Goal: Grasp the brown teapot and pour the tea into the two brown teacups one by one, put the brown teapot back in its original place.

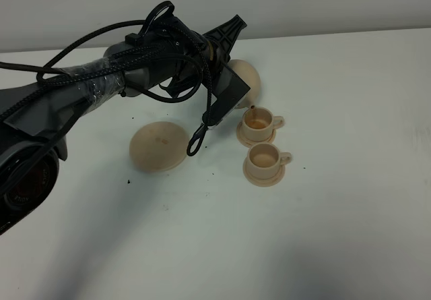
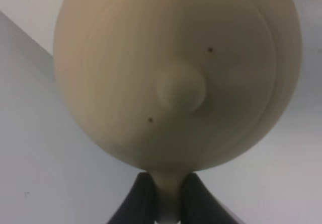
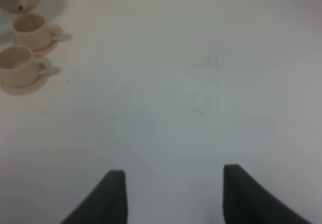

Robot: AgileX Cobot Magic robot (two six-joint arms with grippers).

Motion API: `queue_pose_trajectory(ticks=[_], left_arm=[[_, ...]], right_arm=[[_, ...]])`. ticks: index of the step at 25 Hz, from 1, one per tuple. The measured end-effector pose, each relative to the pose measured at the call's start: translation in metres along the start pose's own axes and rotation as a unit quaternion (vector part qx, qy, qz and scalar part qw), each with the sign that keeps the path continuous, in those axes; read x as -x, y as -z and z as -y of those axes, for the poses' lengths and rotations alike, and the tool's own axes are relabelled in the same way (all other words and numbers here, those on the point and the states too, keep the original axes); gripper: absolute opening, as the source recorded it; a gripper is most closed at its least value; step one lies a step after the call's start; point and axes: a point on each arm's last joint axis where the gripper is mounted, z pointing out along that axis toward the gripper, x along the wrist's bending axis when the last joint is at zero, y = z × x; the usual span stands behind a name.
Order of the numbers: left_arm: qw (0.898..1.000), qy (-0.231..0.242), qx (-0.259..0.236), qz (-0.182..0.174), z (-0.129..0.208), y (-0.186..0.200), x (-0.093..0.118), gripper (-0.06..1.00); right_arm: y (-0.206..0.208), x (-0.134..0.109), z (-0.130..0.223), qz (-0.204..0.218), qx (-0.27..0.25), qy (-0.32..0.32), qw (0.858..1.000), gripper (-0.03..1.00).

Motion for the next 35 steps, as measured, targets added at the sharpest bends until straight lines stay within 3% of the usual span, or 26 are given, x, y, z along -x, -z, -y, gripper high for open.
queue_pose_trajectory(ticks=[35], left_arm=[[0.998,-0.056,-0.001,-0.032,-0.0031,0.0009,-0.0074,0.16]], right_arm=[[0.0,0.0,0.0,0.0,0.0,0.0,1.0,0.46]])
